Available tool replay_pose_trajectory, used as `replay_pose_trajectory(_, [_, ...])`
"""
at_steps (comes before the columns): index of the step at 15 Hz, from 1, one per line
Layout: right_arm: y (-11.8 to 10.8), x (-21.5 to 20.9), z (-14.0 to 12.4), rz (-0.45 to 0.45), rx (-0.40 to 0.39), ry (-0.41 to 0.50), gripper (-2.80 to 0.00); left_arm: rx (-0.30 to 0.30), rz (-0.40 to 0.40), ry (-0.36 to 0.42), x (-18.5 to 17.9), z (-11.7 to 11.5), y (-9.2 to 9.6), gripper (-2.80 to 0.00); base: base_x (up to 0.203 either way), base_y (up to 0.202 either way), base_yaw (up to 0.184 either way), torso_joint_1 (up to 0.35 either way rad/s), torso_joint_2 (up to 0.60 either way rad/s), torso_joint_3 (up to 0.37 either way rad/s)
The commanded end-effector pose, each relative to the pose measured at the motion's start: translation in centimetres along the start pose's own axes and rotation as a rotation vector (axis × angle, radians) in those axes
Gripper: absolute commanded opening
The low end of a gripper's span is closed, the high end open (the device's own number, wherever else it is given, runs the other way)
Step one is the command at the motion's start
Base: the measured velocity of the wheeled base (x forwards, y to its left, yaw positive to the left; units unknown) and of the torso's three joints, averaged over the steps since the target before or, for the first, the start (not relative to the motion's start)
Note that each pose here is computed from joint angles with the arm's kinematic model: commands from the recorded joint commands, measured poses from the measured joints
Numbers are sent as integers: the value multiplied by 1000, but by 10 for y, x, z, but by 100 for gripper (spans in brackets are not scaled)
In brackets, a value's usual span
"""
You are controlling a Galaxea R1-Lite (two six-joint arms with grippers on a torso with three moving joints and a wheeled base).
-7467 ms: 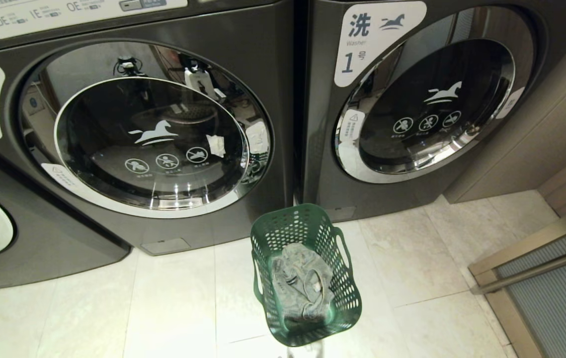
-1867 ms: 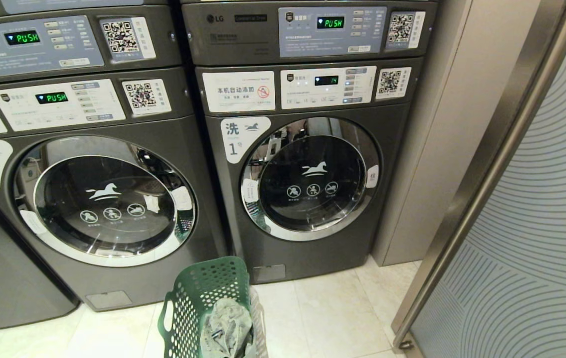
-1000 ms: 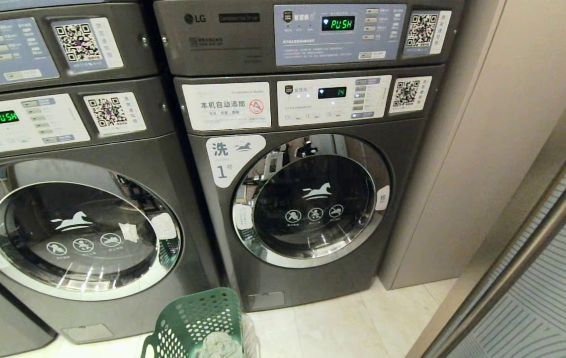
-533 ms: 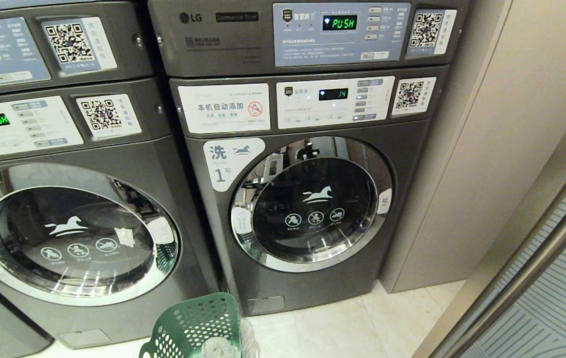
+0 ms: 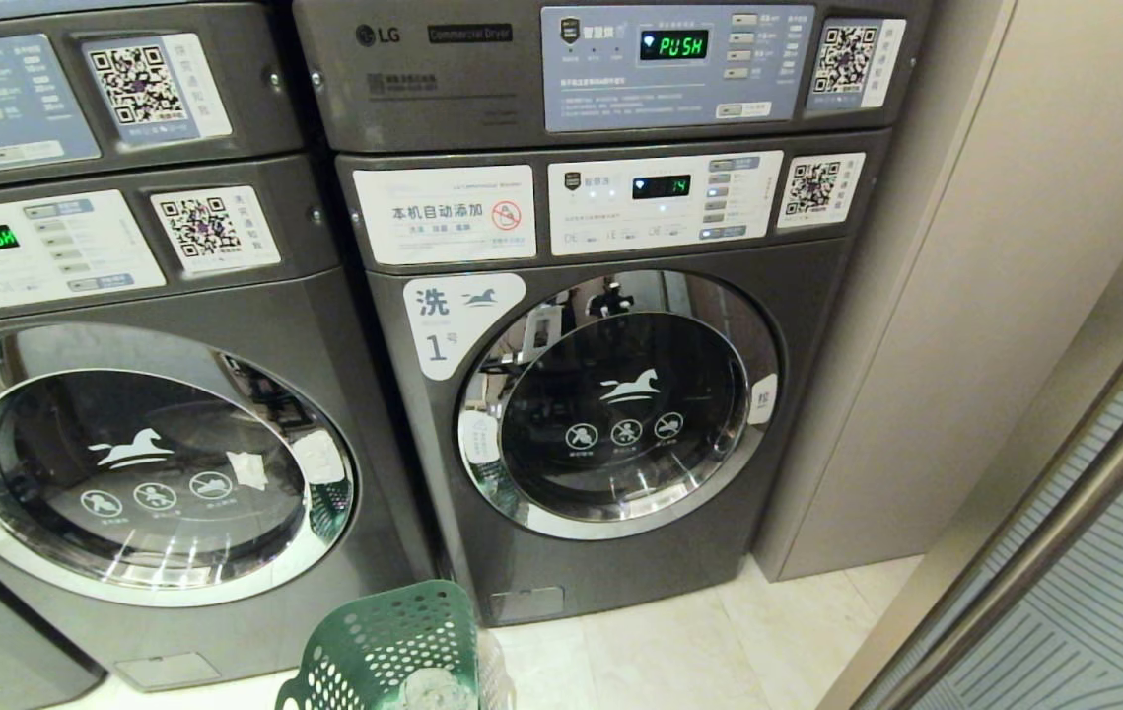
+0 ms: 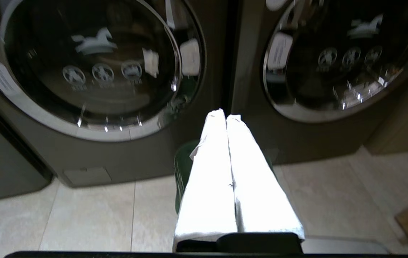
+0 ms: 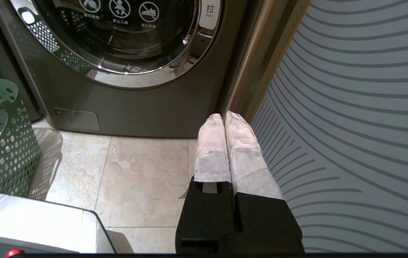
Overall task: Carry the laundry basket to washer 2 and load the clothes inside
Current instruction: Open the lid of the washing machine
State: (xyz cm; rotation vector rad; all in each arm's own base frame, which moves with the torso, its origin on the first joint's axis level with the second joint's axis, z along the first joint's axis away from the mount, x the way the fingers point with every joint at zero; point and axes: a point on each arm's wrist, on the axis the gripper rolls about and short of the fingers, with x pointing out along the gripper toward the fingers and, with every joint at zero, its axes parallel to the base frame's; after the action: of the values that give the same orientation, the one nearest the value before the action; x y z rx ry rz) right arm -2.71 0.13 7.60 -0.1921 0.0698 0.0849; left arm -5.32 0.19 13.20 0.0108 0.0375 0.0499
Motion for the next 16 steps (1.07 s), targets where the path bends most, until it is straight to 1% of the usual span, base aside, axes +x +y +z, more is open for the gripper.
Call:
replay_pose_trajectory(1, [0,0,0,-1,35,2,-280,1,2,27,7,56,0,-280,0,0,0,0,0,0])
replay_pose_trajectory(2, [0,0,0,-2,80,3,-280,-1,1,85,22,78,0,-280,0,0,0,0,0,0])
replay_pose_trajectory(3, [0,0,0,-18,116,5,-280,-11,1,155,42,93,-2,-280,0,0,0,0,0,0])
replay_pose_trajectory(4, [-1,0,0,-36,144,5,-280,-34,3,245,67,103,-3,-280,0,0,0,0,0,0])
replay_pose_trajectory(5, [-1,0,0,-43,167,5,-280,-75,4,341,100,109,-5,-280,0,0,0,0,0,0])
replay_pose_trajectory(6, [-1,0,0,-44,169,6,-280,-117,-2,412,131,111,-8,-280,0,0,0,0,0,0])
replay_pose_trajectory(7, [-1,0,0,-44,169,6,-280,-163,-19,465,164,109,-9,-280,0,0,0,0,0,0])
replay_pose_trajectory(8, [-1,0,0,-45,169,6,-280,-210,-51,501,193,105,-10,-280,0,0,0,0,0,0])
replay_pose_trajectory(10, [-1,0,0,-44,169,5,-280,-309,-123,546,237,91,-5,-280,0,0,0,0,0,0])
replay_pose_trajectory(12, [-1,0,0,-44,168,4,-280,-397,-133,572,272,72,13,-280,0,0,0,0,0,0])
replay_pose_trajectory(14, [-1,0,0,-45,169,6,-280,-449,-146,566,305,50,33,-280,0,0,0,0,0,0])
replay_pose_trajectory(15, [-1,0,0,-45,169,7,-280,-463,-157,544,321,36,48,-280,0,0,0,0,0,0])
replay_pose_trajectory(16, [-1,0,0,-45,169,6,-280,-458,-165,509,331,25,64,-280,0,0,0,0,0,0])
